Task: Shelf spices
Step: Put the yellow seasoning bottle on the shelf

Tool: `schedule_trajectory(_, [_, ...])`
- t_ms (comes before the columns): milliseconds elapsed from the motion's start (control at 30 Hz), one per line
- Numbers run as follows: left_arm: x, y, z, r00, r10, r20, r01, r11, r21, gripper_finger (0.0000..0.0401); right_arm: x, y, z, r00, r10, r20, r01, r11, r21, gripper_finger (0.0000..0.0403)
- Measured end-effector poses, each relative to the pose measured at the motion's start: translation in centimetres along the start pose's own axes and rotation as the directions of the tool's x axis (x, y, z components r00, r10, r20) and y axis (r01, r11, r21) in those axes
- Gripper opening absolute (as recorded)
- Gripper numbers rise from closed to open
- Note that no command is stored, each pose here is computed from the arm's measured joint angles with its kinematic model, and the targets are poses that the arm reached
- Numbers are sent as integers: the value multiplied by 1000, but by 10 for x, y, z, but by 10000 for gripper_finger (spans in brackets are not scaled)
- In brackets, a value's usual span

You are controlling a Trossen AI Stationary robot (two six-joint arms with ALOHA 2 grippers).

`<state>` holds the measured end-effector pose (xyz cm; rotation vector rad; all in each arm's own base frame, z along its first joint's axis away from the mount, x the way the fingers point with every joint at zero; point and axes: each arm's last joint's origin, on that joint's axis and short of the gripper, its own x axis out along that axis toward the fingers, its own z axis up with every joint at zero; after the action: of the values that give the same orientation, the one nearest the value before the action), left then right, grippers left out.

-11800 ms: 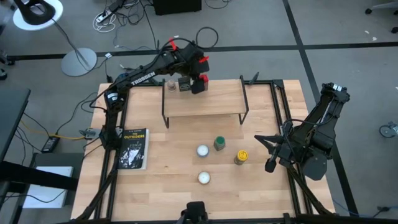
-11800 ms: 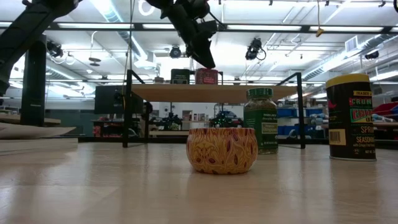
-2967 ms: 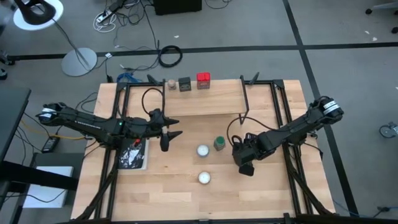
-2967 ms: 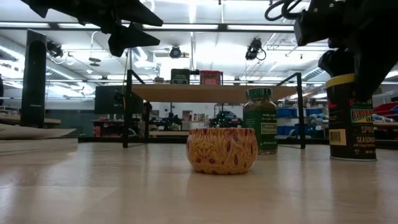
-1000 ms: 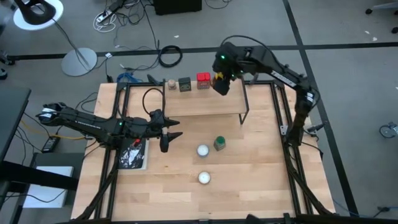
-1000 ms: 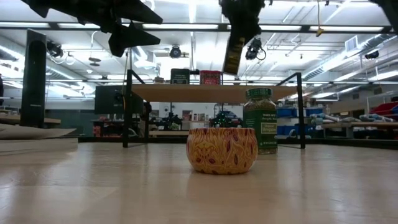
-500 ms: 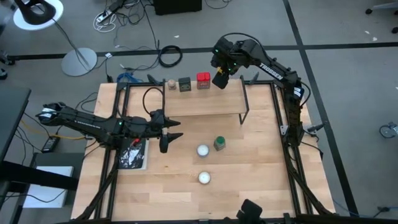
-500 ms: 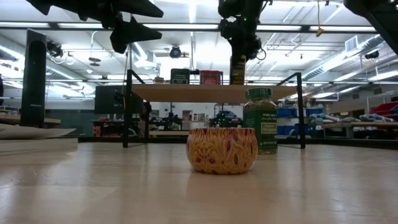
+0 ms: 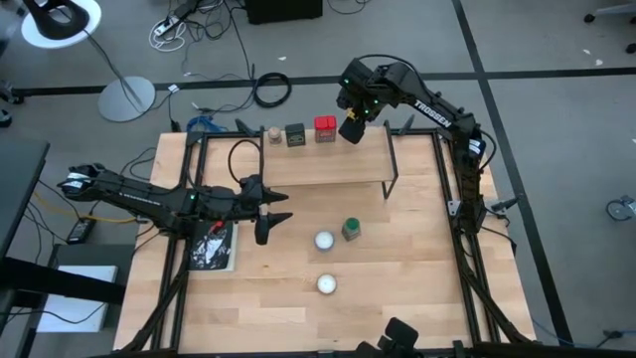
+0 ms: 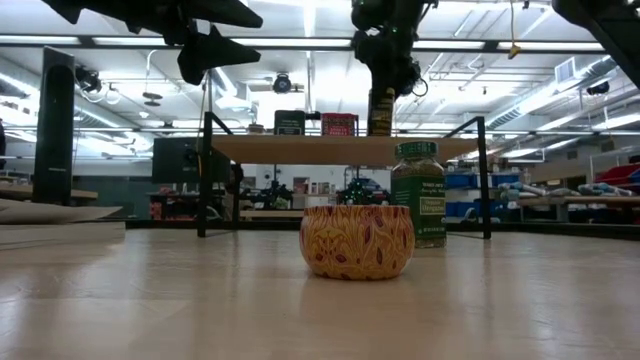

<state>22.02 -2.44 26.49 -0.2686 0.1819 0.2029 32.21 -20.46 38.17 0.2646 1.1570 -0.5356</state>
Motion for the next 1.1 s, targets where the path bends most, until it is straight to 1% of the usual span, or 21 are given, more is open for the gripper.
schedule_trajectory(233, [0, 0, 0, 1000, 0, 0, 0, 1000, 0, 269, 1, -11, -3, 1000, 1, -25, 0, 1000, 29, 224])
schedule_trajectory(400, [0, 0, 0, 1000, -2, -1, 2, 1000, 0, 269, 1, -16, -4, 999, 21, -28, -20, 999, 51, 224])
schedule_trajectory(533, [0, 0, 0, 1000, -3, -1, 3, 1000, 0, 269, 1, -17, -3, 998, 51, -25, -50, 997, 56, 224])
schedule_trajectory(967, [0, 0, 0, 1000, -3, -1, 3, 1000, 0, 269, 1, -17, -3, 998, 53, -17, -52, 997, 56, 224])
schedule_trajectory(1100, [0, 0, 0, 1000, -3, -1, 3, 1000, 0, 269, 1, -12, -2, 998, 56, -13, -55, 997, 45, 224])
